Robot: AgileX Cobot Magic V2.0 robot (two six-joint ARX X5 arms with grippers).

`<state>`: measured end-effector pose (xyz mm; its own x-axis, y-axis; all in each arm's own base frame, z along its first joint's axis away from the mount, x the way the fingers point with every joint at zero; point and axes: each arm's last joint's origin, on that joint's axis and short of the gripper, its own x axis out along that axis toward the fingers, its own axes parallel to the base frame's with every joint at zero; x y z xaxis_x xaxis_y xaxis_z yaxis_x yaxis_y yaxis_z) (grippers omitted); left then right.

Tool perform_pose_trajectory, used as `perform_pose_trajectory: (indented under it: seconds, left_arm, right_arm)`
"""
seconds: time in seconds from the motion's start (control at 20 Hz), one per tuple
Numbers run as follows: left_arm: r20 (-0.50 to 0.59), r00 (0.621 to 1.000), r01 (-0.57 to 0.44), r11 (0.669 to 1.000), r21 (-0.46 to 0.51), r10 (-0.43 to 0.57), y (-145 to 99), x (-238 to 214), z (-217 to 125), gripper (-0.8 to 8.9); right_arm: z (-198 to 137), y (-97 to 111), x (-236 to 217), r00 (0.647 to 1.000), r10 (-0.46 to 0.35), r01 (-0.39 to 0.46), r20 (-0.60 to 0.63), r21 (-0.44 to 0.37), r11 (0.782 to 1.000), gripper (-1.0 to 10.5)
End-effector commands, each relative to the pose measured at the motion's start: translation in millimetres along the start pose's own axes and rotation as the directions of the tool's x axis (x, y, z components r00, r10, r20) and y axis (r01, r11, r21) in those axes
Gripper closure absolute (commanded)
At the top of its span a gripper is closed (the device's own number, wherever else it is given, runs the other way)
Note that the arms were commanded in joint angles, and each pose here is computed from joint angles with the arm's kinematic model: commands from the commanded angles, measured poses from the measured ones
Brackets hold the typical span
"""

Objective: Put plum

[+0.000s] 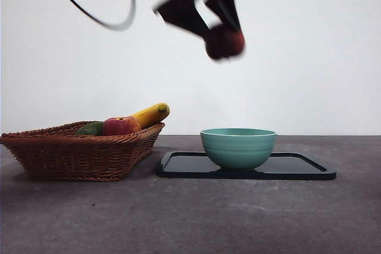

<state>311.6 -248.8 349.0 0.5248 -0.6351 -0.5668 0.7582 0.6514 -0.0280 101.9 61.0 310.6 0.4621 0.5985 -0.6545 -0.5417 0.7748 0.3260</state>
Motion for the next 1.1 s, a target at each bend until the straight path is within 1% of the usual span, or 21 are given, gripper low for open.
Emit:
perform_pose_trajectory:
  seconds: [0.05,0.2,0.35,0.5,0.6,0.7,0.8,0.95,1.1]
  left_arm:
    - [0.099,0.995,-0.023,1.0,-0.02,0.025,-0.7,-51.4,20.0,5.68]
    - [0.142,0.987,-0.068,0.996,-0.049,0.075,3.6,-116.2,22.2,5.67]
    - [0.117,0.985,-0.119,0.988,-0.096,0.13,8.2,-167.3,11.0,5.65]
    - [0.092,0.978,-0.173,0.975,-0.138,0.187,12.6,-201.5,-4.9,5.65]
    - [0.076,0.972,-0.207,0.965,-0.164,0.221,16.6,-212.5,-17.4,5.65]
    - [0.048,0.968,-0.232,0.955,-0.188,0.244,21.0,-211.6,-34.7,5.65]
    - [0.017,0.965,-0.251,0.945,-0.208,0.26,27.0,-200.4,-56.0,5.65]
    - [-0.017,0.961,-0.272,0.935,-0.228,0.275,39.1,-170.6,-88.9,5.65]
    - [-0.035,0.96,-0.278,0.932,-0.233,0.278,49.5,-137.1,-119.4,5.66]
  right_arm:
    - [1.5,1.7,-1.7,1.0,0.008,-0.008,0.013,-0.004,1.0,7.4]
    - [1.7,2.2,-3.1,1.0,0.01,-0.01,0.028,-0.009,1.0,7.4]
    - [2.0,2.3,-3.4,0.999,0.011,-0.01,0.033,-0.011,1.0,7.4]
    - [2.1,2.3,-3.4,0.999,0.011,-0.01,0.034,-0.011,1.0,7.4]
    - [2.1,2.3,-3.4,0.999,0.011,-0.01,0.034,-0.011,1.0,7.4]
    - [2.1,2.3,-3.4,0.999,0.011,-0.01,0.034,-0.011,1.0,7.4]
    - [2.1,2.3,-3.4,0.999,0.011,-0.011,0.034,-0.011,1.0,7.4]
    - [2.1,2.4,-3.4,0.999,0.011,-0.011,0.034,-0.011,1.0,7.4]
    - [2.0,2.3,-3.4,0.999,0.011,-0.011,0.033,-0.011,1.0,7.4]
